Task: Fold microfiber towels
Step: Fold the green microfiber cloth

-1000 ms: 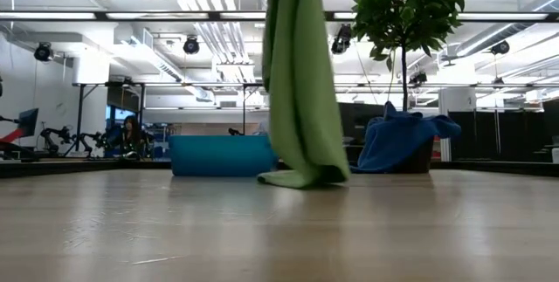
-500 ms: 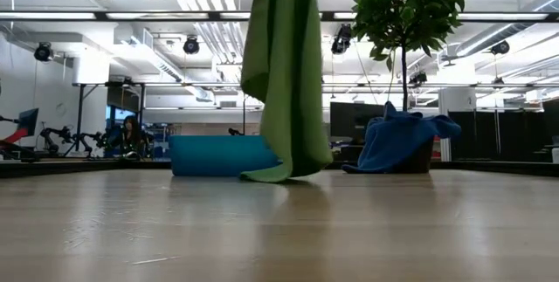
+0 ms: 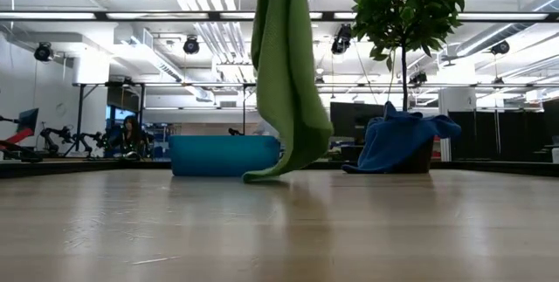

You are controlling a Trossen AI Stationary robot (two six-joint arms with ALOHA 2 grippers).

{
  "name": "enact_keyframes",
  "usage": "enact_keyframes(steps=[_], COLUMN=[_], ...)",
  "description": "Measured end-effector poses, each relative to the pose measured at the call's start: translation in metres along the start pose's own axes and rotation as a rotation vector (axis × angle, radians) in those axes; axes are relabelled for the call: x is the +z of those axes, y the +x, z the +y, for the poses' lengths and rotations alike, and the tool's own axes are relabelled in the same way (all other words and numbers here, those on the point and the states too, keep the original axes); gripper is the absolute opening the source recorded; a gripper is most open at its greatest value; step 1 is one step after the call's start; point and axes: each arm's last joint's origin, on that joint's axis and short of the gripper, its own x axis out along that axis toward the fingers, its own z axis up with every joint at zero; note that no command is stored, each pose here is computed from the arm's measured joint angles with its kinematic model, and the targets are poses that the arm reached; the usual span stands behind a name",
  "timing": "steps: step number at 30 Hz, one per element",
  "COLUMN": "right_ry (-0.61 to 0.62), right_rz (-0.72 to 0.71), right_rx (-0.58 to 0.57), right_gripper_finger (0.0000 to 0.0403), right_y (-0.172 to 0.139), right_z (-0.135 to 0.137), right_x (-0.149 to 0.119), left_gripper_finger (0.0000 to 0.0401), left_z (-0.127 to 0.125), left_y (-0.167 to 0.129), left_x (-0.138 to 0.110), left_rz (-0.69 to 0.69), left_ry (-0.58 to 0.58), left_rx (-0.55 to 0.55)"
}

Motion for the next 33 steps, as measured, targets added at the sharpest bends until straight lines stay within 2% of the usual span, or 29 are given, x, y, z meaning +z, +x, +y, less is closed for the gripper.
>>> enact_keyframes(steps=[10, 20, 33], right_ry=[-0.02, -0.036, -0.064], right_rz=[0.002, 0.003, -0.005], right_rx=[0.0, 0.001, 0.019], right_gripper_finger=[0.0008, 0.0008, 0.0008], right_y=[0.0, -0.004, -0.017], right_z=[0.0, -0.001, -0.001], right_x=[0.0, 0.002, 0.011], left_gripper_finger=[0.0135, 0.0134, 0.0134], left_z=[-0.002, -0.006, -0.009], left_y=[0.002, -0.005, -0.015], left_x=[-0.001, -0.026, -0.041], left_rz=[0.028, 0.09, 0.127], left_ry=[0.023, 0.034, 0.01], left_rx=[0.065, 0.144, 0.154])
